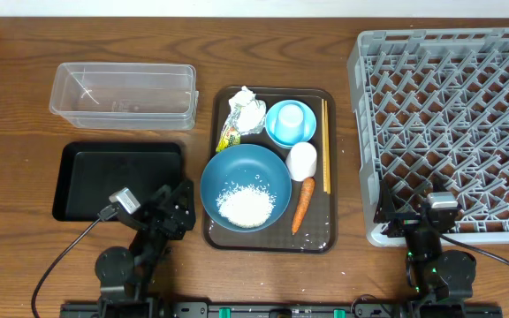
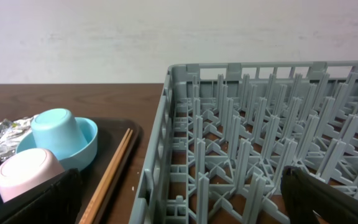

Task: Sort waste into correct bins and load items into the dishwasher rack
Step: 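Move the left gripper over the teal bowl of rice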

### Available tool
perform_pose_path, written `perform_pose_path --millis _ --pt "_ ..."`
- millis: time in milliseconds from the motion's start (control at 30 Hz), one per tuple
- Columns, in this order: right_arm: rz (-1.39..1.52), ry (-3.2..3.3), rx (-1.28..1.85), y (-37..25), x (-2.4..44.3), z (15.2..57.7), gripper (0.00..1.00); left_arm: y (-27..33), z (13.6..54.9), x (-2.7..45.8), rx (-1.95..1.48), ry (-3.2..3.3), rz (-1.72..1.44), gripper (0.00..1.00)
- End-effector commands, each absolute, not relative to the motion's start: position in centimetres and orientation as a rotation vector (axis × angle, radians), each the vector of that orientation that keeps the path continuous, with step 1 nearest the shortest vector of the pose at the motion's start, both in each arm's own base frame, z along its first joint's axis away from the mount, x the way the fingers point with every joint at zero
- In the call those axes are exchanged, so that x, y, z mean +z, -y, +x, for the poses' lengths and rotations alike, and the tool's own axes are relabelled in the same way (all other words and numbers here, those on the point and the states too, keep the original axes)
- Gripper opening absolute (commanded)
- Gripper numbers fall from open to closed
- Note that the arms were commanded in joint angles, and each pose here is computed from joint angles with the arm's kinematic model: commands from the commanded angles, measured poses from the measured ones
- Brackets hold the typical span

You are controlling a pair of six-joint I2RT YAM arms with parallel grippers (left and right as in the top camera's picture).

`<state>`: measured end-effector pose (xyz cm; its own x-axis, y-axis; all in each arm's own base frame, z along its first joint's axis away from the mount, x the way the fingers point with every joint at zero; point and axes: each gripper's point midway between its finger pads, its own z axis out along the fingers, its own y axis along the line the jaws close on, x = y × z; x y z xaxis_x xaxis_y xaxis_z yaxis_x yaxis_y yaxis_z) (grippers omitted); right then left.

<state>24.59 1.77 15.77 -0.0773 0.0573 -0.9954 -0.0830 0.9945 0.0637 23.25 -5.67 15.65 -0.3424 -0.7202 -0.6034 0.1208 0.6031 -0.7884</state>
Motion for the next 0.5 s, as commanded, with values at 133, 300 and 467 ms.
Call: perform_pose_path --millis 133,300,467 --pt "-0.014 -1.647 0.126 -1.8 15.7 24.6 0.99 4.6 22.7 16.2 -0.690 -1.903 -0.404 0.98" --pt "-0.014 -1.647 0.126 -1.8 15.7 24.6 0.99 4.3 22.9 17.1 -0.599 -2.069 -0.397 0.98" --pt "-0.014 -1.647 0.126 -1.8 15.7 24.6 0.99 5.6 23.9 17.0 -0.683 -2.174 -0.391 0.98"
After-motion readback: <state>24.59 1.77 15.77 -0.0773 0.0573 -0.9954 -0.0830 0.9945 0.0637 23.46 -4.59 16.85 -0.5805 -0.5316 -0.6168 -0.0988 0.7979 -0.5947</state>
